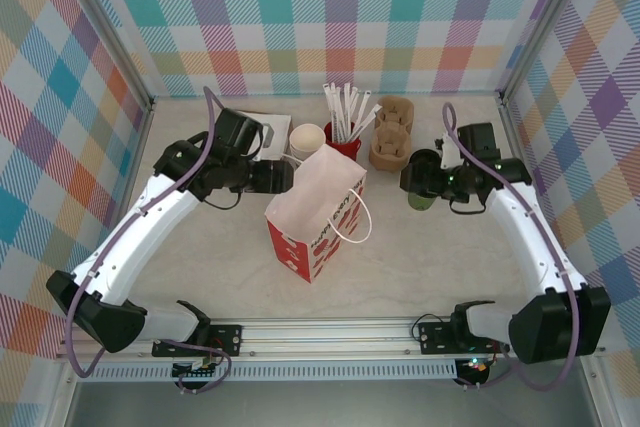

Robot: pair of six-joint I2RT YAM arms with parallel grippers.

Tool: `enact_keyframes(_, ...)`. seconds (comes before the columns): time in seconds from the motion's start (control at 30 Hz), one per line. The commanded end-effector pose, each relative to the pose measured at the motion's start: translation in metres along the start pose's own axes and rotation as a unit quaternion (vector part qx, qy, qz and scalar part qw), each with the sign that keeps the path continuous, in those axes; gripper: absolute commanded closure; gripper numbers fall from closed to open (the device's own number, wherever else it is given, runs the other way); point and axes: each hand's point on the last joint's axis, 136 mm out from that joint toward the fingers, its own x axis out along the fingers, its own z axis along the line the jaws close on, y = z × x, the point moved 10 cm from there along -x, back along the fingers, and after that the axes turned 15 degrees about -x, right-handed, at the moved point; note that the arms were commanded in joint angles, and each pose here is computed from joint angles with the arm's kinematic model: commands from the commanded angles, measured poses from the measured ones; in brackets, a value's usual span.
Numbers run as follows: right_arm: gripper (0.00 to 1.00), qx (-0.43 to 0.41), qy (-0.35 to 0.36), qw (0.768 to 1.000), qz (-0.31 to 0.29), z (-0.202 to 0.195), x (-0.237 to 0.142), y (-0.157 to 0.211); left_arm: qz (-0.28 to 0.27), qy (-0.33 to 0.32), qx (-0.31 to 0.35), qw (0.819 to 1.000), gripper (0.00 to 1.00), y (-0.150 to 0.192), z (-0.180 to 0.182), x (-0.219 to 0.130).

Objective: Pack the takeout coffee

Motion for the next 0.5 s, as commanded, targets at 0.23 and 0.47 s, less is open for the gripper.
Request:
enact_keyframes(0.23,0.07,-0.055,0.018,0.998,0.003,-0.011,0.015,-0.068,0.015,0.018,0.003,1.0,0.45,0.004,0.002,0.008)
enact_keyframes(0.47,0.08,-0.183,0.033,0.982,0.001,-0.027,0.053,-0.12,0.011,0.022,0.002,1.0,0.48,0.004,0.002,0.006)
